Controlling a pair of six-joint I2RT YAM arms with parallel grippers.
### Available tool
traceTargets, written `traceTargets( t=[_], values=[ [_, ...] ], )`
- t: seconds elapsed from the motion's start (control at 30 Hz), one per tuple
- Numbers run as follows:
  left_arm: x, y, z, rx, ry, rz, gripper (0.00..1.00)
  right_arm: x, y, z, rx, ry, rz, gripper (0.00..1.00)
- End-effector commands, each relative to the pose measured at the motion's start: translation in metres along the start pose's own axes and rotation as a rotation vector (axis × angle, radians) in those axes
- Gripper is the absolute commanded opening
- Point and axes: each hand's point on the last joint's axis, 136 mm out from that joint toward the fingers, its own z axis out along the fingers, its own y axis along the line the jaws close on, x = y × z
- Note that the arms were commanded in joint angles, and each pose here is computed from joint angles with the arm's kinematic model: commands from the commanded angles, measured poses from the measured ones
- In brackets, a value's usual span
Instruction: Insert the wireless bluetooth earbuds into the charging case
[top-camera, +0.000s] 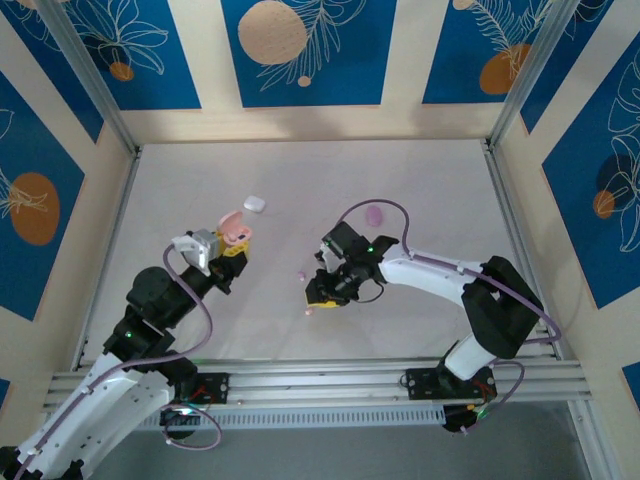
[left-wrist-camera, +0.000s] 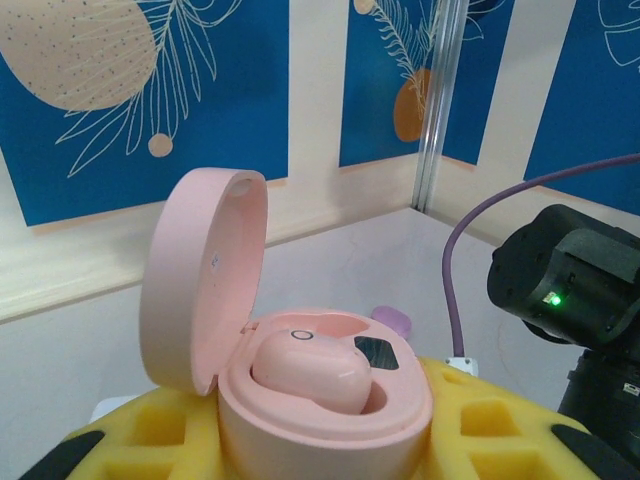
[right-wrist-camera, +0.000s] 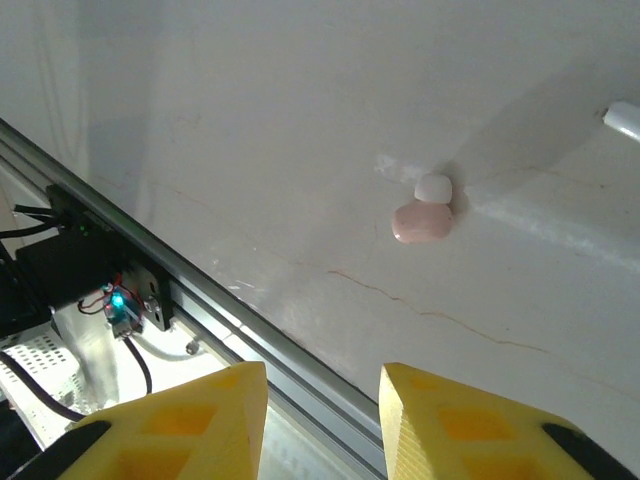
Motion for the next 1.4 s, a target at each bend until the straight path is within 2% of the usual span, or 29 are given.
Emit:
traceTargets(
  t=[0.0,0.17,0.5,0.83,1.1,1.37],
  values=[
    [-0.018,0.004,-0.002,-0.025,-0.036,0.016,0.26,0.008,0.004,0.003,0.02,0.025,-0.03,0.36],
    [-0.018,0.002,0.002,-0.008,-0.034,0.013,0.27,0.002,-0.013,0.014,0.138,0.014,-0.009,0.36],
    [-0.019,-0.002,0.001,0.011,-0.039,0.003,0.27,-0.011,-0.022,0.043,0.206,0.055,0.035,0.4],
    [-0.018,-0.004,0.004,0.025,-0.034,-0.001,0.28,-0.015,-0.041,0.056,0.416,0.064,0.009,0.42],
    [-0.017,-0.004,0.004,0.024,-0.035,-0.001,0.28,-0.01,-0.059,0.043,0.599,0.048,-0.034,0.39],
    [-0.015,-0.004,0.006,0.025,-0.034,-0.008,0.28,-0.005,-0.07,0.024,0.643,0.026,-0.062,0.38]
  ],
)
